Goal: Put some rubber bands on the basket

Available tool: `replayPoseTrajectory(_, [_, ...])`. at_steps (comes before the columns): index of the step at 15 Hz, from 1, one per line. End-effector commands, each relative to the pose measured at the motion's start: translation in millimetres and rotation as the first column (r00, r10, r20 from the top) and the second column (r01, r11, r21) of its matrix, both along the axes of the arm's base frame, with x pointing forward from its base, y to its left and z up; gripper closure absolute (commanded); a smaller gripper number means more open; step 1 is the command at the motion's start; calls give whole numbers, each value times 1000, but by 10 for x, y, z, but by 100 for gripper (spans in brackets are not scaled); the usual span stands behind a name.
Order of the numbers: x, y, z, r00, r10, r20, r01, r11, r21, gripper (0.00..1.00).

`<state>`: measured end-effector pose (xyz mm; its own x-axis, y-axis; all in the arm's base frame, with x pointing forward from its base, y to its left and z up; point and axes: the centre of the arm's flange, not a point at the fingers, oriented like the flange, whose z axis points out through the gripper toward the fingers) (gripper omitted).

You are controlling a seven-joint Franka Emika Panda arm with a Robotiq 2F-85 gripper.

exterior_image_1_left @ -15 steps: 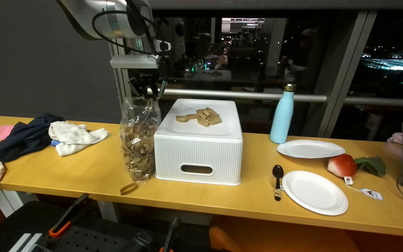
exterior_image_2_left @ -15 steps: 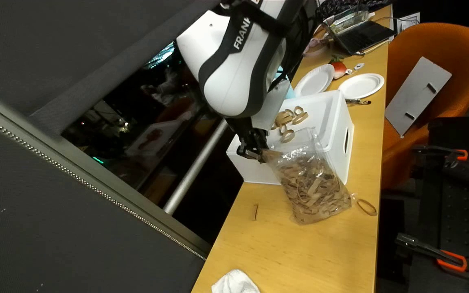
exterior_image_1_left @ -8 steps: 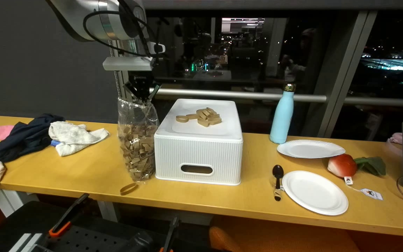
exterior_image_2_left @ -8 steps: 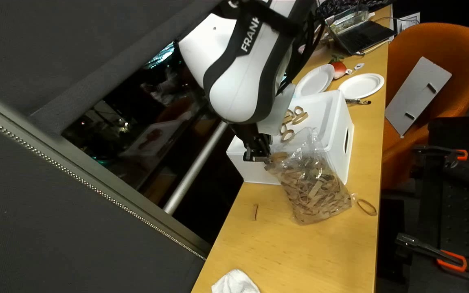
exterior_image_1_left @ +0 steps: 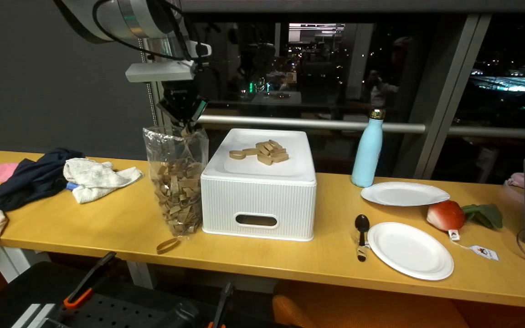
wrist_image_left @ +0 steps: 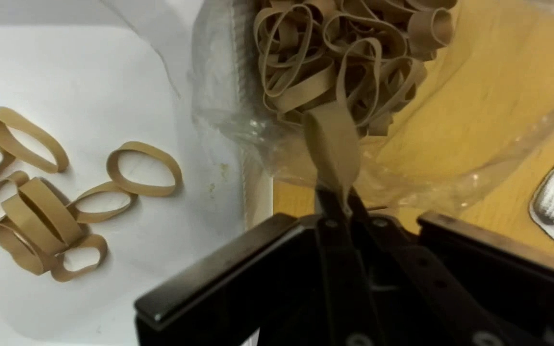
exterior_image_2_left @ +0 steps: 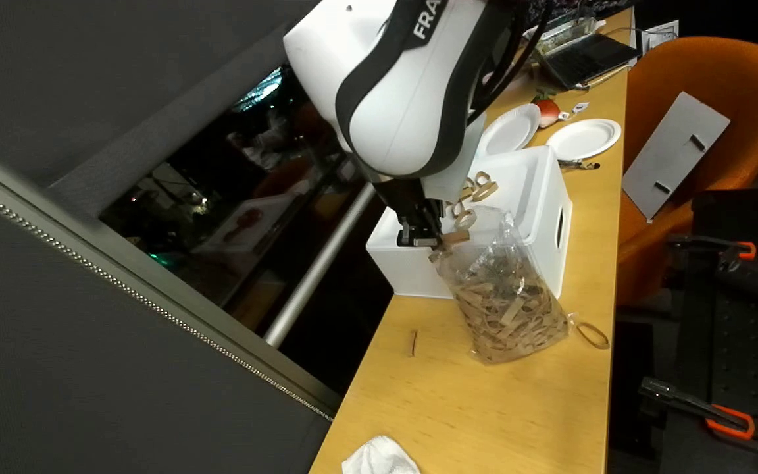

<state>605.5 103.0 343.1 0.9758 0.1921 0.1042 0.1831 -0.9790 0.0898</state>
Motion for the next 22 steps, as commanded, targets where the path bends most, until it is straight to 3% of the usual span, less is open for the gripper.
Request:
replayPoseTrajectory(1, [-170,0,126,999,-16,48,18,999,-43,99])
replayPoseTrajectory(3, [-457,126,36,998,-19,54,22,998,-60,99])
replayPoseTrajectory(8, [-772,319,-87,997,-28,79,36,994,-99,99])
replayPoseTrajectory(12, [-939,304,43,992,-52,117,68,988,-142,99])
replayPoseTrajectory(16, [-766,-65,384,981,-90,172,115,983,-142,99])
replayPoseTrajectory(22, [-60,-984,811,951,-183,249,223,964,-147,99])
